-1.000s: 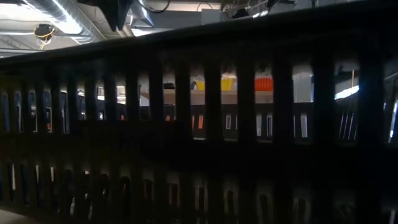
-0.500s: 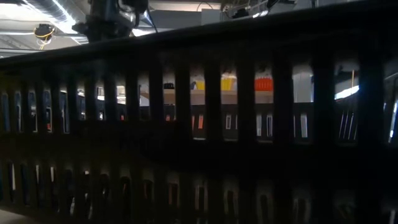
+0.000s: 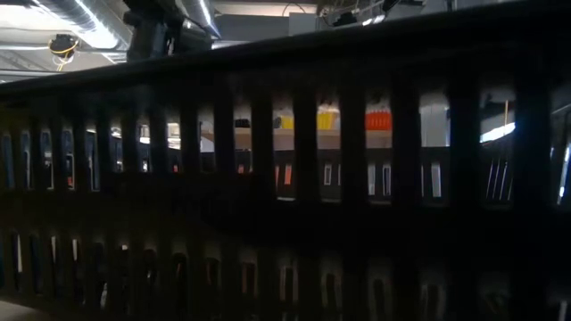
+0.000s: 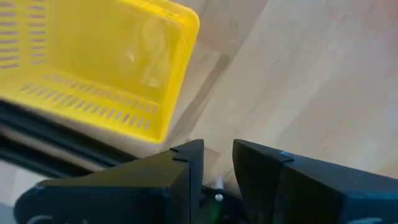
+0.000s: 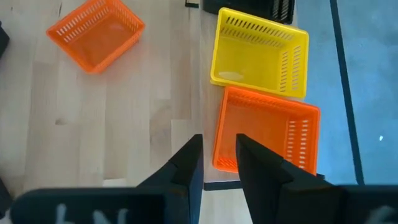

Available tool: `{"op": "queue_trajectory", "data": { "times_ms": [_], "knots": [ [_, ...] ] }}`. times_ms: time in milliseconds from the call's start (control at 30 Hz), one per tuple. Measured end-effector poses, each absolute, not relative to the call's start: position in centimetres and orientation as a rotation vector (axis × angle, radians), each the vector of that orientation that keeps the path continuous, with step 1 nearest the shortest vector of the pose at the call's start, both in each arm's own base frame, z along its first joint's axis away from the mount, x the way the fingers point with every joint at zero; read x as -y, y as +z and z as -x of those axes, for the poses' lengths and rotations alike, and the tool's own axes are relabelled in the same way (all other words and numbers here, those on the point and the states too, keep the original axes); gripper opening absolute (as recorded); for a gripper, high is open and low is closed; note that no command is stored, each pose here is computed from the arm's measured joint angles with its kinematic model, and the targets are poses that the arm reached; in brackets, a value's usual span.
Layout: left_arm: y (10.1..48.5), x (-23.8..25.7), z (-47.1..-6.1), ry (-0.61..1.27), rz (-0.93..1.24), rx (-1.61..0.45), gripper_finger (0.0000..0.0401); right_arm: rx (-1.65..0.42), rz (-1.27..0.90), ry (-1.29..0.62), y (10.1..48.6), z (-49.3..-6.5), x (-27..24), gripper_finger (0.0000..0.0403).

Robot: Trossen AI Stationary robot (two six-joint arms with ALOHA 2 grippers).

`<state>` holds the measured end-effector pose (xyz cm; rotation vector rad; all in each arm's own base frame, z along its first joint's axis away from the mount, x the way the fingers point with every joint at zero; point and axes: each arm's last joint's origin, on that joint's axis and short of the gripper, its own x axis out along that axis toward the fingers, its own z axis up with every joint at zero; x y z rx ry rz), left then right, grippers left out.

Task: Stack baskets on shelf by color
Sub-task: Stack the top yellow basket on the yellow basket on the shelf

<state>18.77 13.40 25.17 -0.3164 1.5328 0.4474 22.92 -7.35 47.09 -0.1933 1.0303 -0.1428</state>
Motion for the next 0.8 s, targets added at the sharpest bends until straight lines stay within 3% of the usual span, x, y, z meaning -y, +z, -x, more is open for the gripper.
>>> {"op": "queue_trajectory", "data": {
  "times_ms": [300, 667, 800],
  "knots": [
    [22.9, -13.6, -18.8, 0.453, 0.250, -1.513, 0.0078, -0.993, 0.184, 0.011, 47.1, -23.0, 7.0, 0.0092],
    [27.4, -13.5, -17.8, 0.663, 0.119, -1.361, 0.0078, -0.990, 0.157, 0.003, 47.1, -23.0, 7.0, 0.0092],
    [27.7, -13.3, -17.0, 0.638, 0.108, -1.390, 0.0078, -0.990, 0.155, 0.001, 47.1, -23.0, 7.0, 0.0092]
  ]
}}
